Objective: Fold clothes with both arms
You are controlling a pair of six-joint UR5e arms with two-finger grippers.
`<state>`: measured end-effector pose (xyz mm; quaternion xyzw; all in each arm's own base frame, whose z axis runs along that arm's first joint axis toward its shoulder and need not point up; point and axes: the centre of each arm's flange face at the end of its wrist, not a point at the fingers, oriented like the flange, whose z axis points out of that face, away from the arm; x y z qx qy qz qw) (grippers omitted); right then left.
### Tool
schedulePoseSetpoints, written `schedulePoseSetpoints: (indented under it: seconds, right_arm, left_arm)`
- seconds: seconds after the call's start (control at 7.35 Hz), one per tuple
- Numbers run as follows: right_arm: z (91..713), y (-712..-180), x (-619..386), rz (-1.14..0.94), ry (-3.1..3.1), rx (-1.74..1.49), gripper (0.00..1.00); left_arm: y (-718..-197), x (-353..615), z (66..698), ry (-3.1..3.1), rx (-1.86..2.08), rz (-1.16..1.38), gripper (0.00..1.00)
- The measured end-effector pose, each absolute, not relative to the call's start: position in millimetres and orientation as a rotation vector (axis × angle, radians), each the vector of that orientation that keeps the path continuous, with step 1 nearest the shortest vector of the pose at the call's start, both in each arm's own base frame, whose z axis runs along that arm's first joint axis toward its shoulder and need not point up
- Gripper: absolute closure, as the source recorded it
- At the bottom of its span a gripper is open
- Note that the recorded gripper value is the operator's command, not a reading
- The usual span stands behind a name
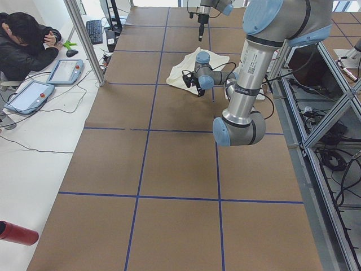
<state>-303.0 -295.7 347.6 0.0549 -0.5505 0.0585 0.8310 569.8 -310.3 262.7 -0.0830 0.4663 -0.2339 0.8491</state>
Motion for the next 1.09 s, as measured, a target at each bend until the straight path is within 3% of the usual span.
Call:
schedulePoseSetpoints:
  seconds: [0.41,1.09]
  right_arm:
    - [348,-301,-302,0.134,-1.168,0.123,0.0]
    - [349,-303,-299,0.142,-1.165,0.125,0.0]
  left_arm:
    - [-303,574,263,0.974,-0.197,-0.512,1.0]
    - [-314,556,246,0.966,-0.185,-0.534,1.0]
